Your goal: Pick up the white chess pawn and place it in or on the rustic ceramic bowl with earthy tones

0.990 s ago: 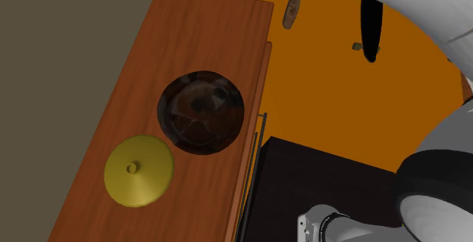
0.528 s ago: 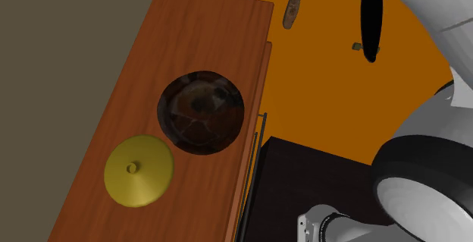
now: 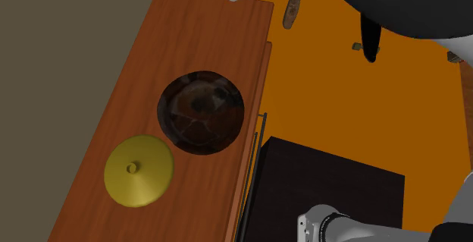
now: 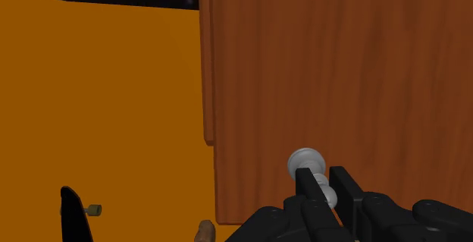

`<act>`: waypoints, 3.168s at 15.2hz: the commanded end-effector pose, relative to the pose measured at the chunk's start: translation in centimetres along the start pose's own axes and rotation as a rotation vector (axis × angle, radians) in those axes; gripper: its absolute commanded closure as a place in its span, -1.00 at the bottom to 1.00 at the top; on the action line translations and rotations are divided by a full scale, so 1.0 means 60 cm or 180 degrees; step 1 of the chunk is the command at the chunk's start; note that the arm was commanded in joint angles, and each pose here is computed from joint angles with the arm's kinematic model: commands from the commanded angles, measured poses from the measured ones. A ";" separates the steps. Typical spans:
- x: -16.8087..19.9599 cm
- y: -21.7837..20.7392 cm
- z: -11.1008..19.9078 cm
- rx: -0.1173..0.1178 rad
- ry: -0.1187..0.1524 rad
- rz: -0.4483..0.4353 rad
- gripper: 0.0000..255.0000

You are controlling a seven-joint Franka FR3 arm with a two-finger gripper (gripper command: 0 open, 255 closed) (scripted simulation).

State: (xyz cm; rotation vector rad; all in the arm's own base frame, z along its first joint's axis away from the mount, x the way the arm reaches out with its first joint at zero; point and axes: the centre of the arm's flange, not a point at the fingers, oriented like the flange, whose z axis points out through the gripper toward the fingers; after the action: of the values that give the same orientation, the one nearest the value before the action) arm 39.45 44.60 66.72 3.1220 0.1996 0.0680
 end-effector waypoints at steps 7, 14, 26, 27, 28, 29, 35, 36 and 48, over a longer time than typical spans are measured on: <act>-0.172 -0.036 -0.019 -0.0001 -0.0002 0.0005 1.00; -0.336 -0.069 -0.039 -0.0001 -0.0002 0.0005 1.00; -0.341 -0.071 0.066 -0.0001 -0.0002 0.0005 1.00; -0.341 -0.071 0.075 -0.0001 -0.0002 0.0005 1.00; -0.341 -0.071 0.084 -0.0001 -0.0002 0.0005 1.00; -0.342 -0.071 0.093 -0.0001 -0.0002 0.0005 1.00; -0.343 -0.071 0.113 -0.0001 -0.0002 0.0005 1.00; -0.343 -0.071 0.113 -0.0001 -0.0002 0.0005 1.00; -0.343 -0.071 0.047 -0.0001 -0.0002 0.0005 -1.00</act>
State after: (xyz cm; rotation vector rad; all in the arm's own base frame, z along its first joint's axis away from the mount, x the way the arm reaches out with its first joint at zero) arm 18.76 46.24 61.58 3.1225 0.1975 0.0677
